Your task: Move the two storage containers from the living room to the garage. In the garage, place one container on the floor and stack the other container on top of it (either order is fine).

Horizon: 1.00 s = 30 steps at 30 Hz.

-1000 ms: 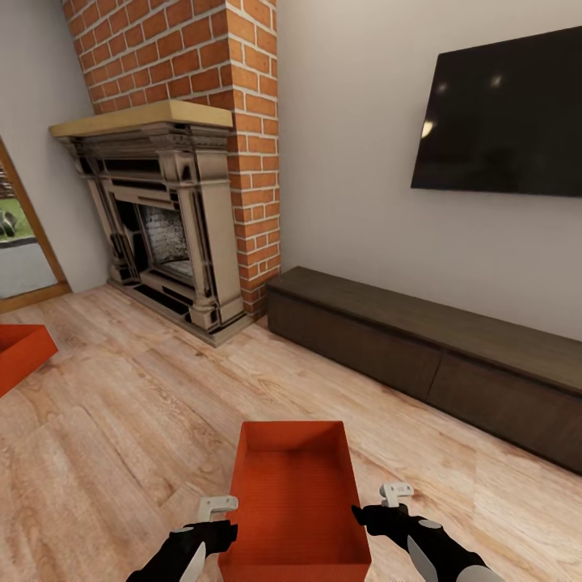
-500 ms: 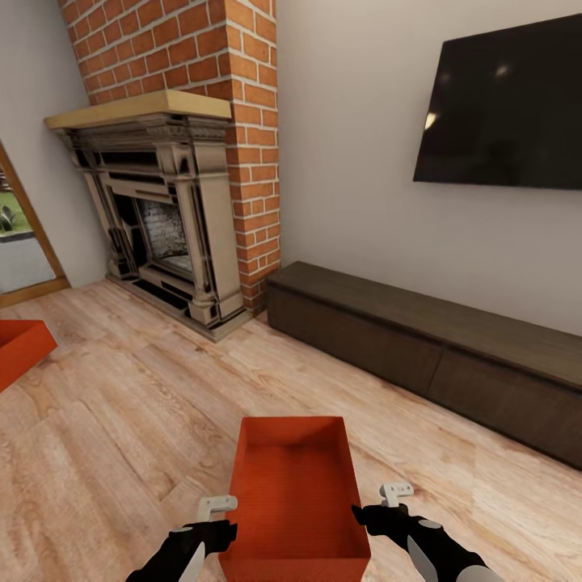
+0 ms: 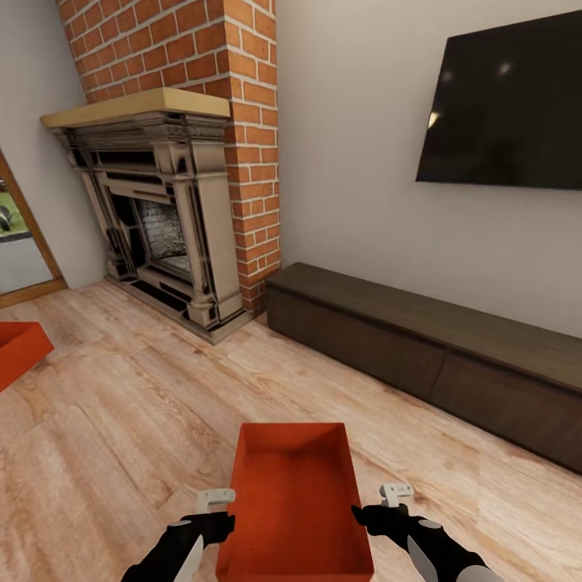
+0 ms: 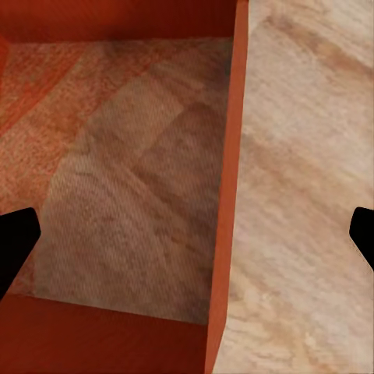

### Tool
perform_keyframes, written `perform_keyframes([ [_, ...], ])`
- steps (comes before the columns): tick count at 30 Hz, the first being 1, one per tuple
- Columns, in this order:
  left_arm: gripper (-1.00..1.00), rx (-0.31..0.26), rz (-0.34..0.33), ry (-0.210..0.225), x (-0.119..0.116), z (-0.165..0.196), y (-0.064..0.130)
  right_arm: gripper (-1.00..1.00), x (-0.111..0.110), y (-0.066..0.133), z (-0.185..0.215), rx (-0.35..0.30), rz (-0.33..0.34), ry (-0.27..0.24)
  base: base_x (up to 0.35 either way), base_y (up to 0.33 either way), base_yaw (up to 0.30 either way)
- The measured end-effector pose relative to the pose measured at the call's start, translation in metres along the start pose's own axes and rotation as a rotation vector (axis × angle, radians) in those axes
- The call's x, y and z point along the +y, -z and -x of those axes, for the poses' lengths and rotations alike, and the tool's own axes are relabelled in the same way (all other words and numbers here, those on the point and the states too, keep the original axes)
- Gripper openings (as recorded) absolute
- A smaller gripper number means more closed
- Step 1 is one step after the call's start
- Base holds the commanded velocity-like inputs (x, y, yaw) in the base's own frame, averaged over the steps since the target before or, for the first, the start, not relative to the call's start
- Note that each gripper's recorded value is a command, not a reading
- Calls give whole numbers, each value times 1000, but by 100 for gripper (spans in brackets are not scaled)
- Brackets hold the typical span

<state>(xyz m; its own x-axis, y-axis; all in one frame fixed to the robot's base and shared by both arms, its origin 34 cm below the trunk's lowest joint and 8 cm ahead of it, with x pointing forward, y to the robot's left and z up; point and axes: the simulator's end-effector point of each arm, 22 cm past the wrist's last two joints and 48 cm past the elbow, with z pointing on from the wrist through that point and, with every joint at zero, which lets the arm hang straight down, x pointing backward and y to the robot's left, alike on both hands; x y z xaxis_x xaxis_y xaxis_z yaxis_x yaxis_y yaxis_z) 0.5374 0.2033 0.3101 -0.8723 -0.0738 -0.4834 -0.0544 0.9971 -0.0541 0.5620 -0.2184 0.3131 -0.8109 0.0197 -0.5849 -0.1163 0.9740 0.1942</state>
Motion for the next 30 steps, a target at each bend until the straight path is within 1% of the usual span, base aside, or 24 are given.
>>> perform_keyframes([
  [10, 100, 5, -6, 5, -4, -2, 0, 100, 0, 0, 0, 0, 0, 0, 11, 0, 0],
  [14, 100, 7, -4, 4, -2, -3, 0, 100, 0, 0, 0, 0, 0, 0, 0, 0, 0],
  [20, 100, 7, -3, 5, -1, -12, -10, 100, -2, -9, -10, 0, 0, 0, 0, 0, 0],
  [30, 100, 5, 2, 4, 2, -12, -11, 100, -2, -9, -10, 0, -1, 0, 0, 0, 0],
])
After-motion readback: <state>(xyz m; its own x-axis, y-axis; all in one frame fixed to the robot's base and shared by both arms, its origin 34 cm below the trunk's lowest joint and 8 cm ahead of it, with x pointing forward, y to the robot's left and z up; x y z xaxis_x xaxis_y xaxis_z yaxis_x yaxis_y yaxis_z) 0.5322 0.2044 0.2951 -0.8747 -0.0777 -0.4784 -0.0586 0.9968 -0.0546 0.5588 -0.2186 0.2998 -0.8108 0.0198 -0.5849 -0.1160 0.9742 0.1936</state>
